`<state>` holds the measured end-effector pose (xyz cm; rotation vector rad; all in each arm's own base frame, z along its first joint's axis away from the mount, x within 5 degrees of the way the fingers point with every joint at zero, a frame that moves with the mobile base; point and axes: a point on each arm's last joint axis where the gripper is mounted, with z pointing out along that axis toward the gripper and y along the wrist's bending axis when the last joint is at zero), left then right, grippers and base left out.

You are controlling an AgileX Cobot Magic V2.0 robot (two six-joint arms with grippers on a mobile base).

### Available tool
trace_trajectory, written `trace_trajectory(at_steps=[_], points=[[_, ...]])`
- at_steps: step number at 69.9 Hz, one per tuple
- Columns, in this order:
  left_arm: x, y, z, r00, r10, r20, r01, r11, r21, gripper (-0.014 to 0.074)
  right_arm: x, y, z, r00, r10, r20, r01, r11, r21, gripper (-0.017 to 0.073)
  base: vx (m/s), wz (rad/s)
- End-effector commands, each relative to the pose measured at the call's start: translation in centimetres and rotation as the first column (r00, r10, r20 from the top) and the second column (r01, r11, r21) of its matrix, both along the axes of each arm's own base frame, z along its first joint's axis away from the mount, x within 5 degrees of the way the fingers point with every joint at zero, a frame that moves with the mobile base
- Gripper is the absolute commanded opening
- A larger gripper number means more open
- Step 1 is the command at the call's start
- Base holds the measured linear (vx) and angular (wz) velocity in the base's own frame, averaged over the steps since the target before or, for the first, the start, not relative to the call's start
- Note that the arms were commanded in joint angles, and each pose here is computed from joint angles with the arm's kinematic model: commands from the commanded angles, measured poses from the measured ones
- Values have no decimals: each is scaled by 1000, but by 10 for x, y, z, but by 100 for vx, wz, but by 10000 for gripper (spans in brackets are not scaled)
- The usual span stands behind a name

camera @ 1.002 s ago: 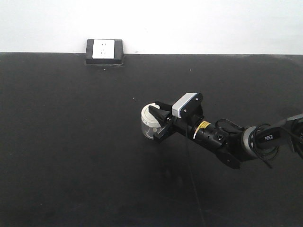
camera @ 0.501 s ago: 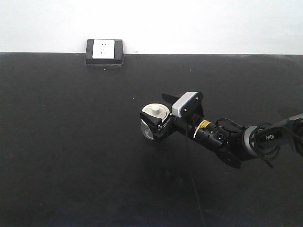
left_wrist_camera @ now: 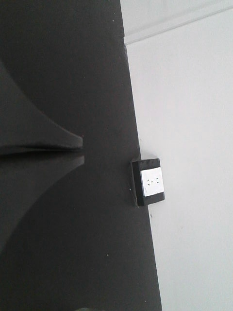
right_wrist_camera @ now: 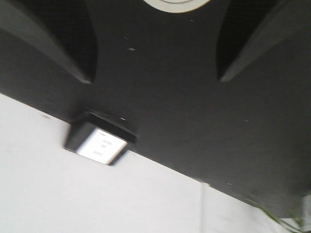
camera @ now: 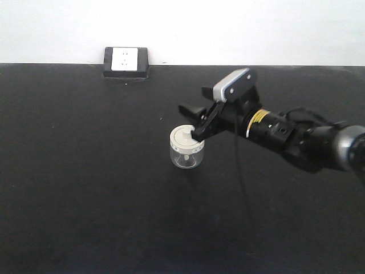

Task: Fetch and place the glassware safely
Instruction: 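Open the right gripper off the white lid and lift away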

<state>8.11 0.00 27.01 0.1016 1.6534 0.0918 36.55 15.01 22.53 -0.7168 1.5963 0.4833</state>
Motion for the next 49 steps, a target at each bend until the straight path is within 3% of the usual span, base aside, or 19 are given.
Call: trace_trajectory(at_steps=[1, 9, 16, 24, 40, 49], points=[[0, -1, 15, 996, -10, 89, 11, 1000, -14, -7, -10, -12, 51, 996, -93, 15, 92, 994, 59, 429, 0, 0], [0, -1, 15, 996, -10, 89, 11, 1000, -14, -7, -22, -26, 76, 975, -214, -55, 217, 974, 61, 327, 0, 0], [0, -1, 15, 996, -10, 89, 11, 1000, -14, -7, -37, -39, 99, 946, -312, -92, 319, 946, 66, 172, 0, 0], [0, -1, 15, 996, -10, 89, 11, 1000, -14, -7, -56, -56, 122, 896, -423, -134, 435, 898, 68, -15, 0, 0], [0, -1, 15, 996, -10, 89, 11, 1000, -14, -7, -94, -85, 153, 794, -593, -133, 598, 801, 0, -8, 0, 0], [0, -1, 15, 996, -10, 89, 11, 1000, -14, -7, -119, -97, 171, 776, -626, -82, 628, 778, -4, -8, 0, 0]])
